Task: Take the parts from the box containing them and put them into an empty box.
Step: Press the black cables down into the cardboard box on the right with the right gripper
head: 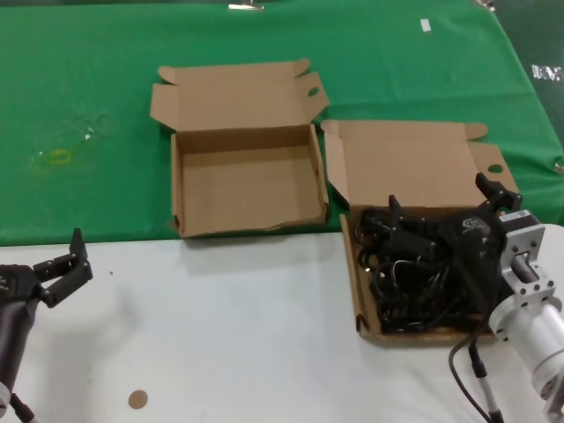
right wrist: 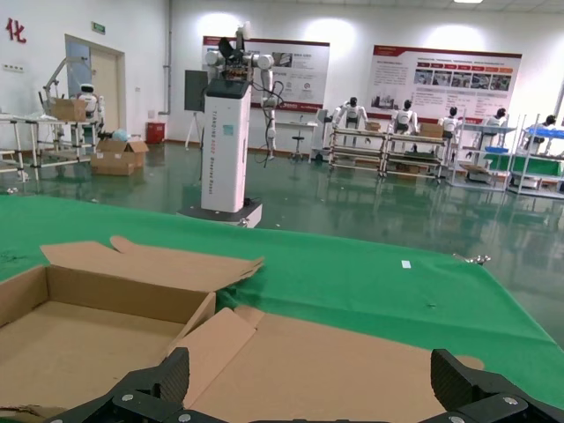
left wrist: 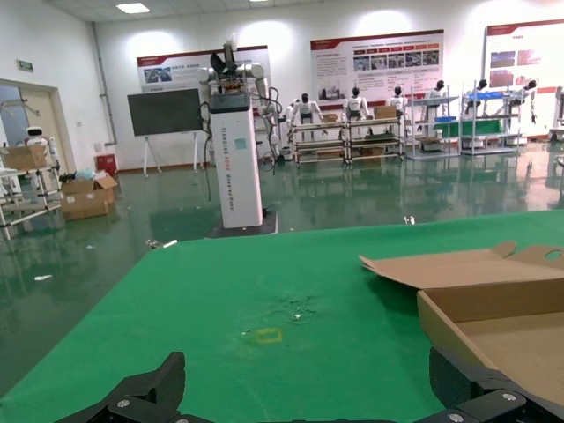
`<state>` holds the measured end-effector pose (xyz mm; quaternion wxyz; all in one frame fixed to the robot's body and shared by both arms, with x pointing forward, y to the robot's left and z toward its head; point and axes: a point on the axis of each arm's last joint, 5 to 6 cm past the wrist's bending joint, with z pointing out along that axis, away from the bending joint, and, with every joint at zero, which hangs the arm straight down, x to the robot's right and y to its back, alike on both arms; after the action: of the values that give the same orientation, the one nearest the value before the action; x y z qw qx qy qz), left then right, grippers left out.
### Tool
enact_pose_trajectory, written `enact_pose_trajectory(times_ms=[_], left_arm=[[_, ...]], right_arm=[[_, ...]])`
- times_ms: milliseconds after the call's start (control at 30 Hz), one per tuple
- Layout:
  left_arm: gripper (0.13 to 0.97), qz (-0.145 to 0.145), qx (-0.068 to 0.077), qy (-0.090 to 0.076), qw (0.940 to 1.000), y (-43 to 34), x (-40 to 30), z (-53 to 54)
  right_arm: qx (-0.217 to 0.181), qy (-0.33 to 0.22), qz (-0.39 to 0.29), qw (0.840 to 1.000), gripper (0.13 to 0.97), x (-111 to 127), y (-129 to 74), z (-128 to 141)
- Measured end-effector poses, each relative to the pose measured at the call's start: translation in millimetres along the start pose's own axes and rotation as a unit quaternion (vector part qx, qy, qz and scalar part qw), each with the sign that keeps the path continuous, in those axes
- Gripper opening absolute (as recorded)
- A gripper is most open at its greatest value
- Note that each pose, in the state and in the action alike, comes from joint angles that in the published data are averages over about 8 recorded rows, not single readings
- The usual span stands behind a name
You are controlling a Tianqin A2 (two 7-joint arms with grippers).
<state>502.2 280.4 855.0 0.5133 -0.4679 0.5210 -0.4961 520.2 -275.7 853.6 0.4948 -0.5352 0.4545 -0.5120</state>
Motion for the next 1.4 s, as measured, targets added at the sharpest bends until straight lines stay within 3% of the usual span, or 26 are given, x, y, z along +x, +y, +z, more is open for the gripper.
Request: enact_pose_trajectory(times_ms=[1200,1400], left_arm=[[0.959,0.000,0.000,0.000,1.0000,0.0,0.0,0.0],[0.910,0.000,0.000,0.000,1.0000,0.0,0.0,0.0]], right_arm=[[0.000,0.000,0.000,1.000,0.966,0.0,0.0,0.0],[0.000,0.000,0.000,1.000,0.966,-0.1,0.0,0.0]])
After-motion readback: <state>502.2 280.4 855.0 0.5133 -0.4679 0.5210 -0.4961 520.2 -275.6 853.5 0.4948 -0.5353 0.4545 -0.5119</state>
